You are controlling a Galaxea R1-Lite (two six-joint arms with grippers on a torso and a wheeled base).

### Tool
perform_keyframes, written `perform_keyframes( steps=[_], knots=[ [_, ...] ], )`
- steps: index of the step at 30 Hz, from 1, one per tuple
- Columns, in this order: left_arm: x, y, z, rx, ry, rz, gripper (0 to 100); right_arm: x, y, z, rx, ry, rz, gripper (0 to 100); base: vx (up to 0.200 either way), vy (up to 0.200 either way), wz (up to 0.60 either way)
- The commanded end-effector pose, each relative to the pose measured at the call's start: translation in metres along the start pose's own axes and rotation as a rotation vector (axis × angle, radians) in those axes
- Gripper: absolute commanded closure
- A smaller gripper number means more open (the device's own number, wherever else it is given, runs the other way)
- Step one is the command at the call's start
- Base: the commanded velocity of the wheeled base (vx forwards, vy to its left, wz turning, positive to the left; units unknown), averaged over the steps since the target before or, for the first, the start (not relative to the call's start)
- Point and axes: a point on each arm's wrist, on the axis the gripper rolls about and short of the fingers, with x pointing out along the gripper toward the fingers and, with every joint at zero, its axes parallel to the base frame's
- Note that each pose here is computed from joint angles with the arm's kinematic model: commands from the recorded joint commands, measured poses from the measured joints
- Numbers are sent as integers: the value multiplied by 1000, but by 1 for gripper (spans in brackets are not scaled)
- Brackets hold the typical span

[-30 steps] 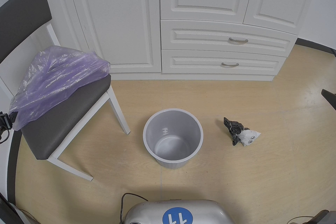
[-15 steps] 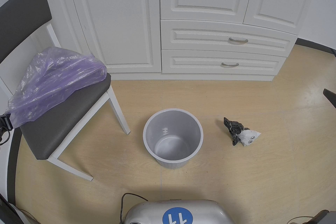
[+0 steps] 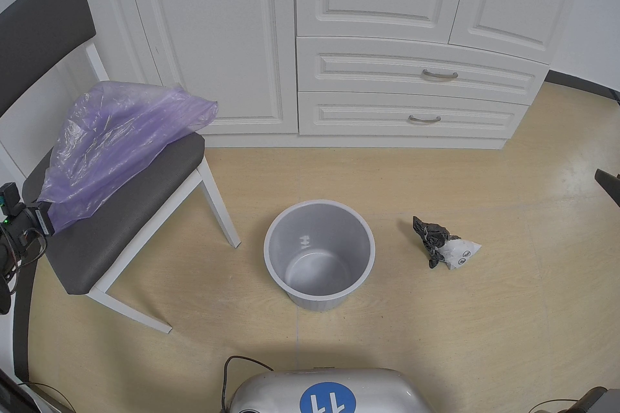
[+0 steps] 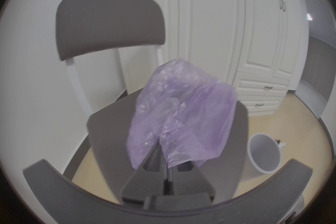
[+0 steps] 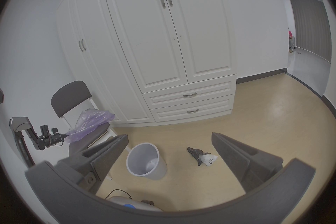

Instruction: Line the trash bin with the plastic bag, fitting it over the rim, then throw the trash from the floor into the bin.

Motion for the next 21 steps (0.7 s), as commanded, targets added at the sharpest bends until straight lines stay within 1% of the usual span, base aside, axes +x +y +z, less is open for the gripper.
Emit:
perform_keyframes(
  steps=[1,2,4,5,6,7,10,13,14,16,18,19,20,21],
  knots=[
    [-12,-48,34,8,-135,-128,100,-6,4,0,-6,-11,39,0,0,0,0],
    [-13,-51,36,8,-140,-140,100,-6,4,0,-6,-10,41,0,0,0,0],
    [-13,-70,41,12,-164,-199,100,-6,4,0,-6,-10,41,0,0,0,0],
    [-12,-77,43,13,-171,-215,100,-6,4,-1,-5,-9,41,0,0,0,0],
    [-12,-77,43,13,-171,-216,100,-6,4,-1,-5,-9,42,0,0,0,0],
    [-13,-89,48,15,-195,-229,100,-4,4,-1,-10,-3,49,0,0,0,0],
    [-19,-109,58,13,-240,-267,100,-3,6,-4,-20,16,81,0,0,0,0],
    [-28,-126,66,9,-279,-322,100,-1,9,-7,-24,36,116,0,0,0,0],
    [-33,-137,71,3,-300,-358,100,0,10,-9,-29,48,138,0,0,0,0],
    [-41,-153,76,-18,-319,-412,100,4,13,-10,-39,67,153,0,0,0,0],
    [-46,-165,79,-41,-325,-444,100,9,15,-10,-44,69,146,0,0,0,0],
    [-49,-173,82,-68,-329,-460,100,10,16,-8,-53,62,140,0,0,0,0],
    [-49,-173,82,-68,-329,-460,100,10,16,-8,-53,62,140,0,0,0,0],
    [-54,-181,87,-118,-344,-474,100,9,20,-4,-63,47,139,0,0,0,0]
  ],
)
